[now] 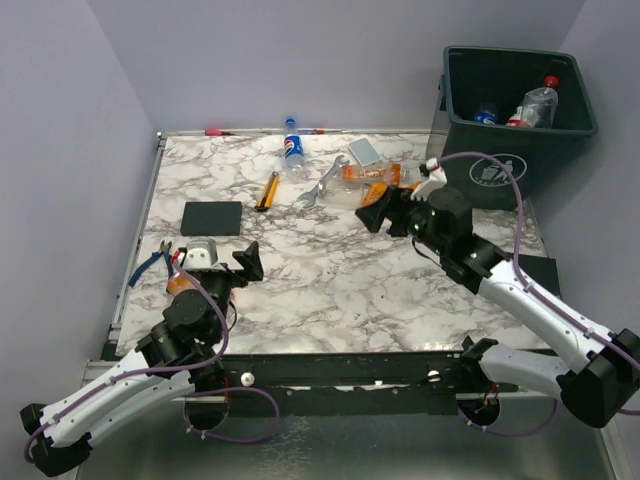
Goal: Put the plastic bottles in the bin
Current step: Move the plastic bottle to the center of the board.
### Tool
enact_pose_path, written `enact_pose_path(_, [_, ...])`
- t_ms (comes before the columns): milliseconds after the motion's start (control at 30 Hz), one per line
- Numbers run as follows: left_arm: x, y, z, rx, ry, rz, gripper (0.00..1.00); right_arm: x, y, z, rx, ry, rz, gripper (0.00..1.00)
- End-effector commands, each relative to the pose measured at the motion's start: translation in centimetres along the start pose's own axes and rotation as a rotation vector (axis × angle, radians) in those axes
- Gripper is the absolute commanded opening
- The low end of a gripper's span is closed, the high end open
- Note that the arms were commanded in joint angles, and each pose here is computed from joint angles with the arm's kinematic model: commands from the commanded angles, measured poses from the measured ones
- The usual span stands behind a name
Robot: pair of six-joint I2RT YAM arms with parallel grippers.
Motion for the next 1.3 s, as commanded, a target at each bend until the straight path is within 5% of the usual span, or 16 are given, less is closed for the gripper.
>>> enact_pose_path(0, [-0.8, 0.2, 2.2, -0.181, 0.048, -0.006, 0.99, 2.0, 2.3, -1.0, -0.022, -0.208, -0.089, 0.86])
enact_pose_path(100, [0.4, -0.2, 2.2, -0.259, 0.023, 0.075, 0.99, 4.1, 3.6, -1.3, -0.123, -0.281, -0.145, 0.87])
enact_pose_path(233, [3.2, -0.1, 3.4, -0.454, -0.034, 0.223, 0.99, 8.1, 3.0, -0.7, -0.195, -0.236, 0.057, 0.87])
enact_pose_path(433, [4.5, -0.1, 6.5, -0.631, 0.102, 0.317, 0.99, 11.7, 2.0, -1.0, -0.217, -0.255, 0.206, 0.86])
enact_pose_path(667, [9.7, -0.1, 9.9, -0.840, 0.311, 0.580, 0.99, 14.1, 1.5, -1.5, -0.205, -0.252, 0.304, 0.86])
enact_pose_path(867, [10.3, 1.7, 12.7, -1.120, 0.324, 0.584, 0.99, 14.9, 2.0, -1.5, -0.206, -0.254, 0.321, 0.85])
enact_pose_path(1267, [16.3, 3.0, 12.1, -1.080, 0.425, 0.718, 0.99, 14.5, 2.5, -1.8, -0.178, -0.208, 0.322, 0.85])
Point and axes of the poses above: each gripper's point midway between its finger pads, its own y axis back along the fingers, its own z axis along the line the jaws close on, x = y × z, the point moved 3 cm from there along y, back along the fingers, and after that the axes turned 1 degree about y, right-handed, at the moved point
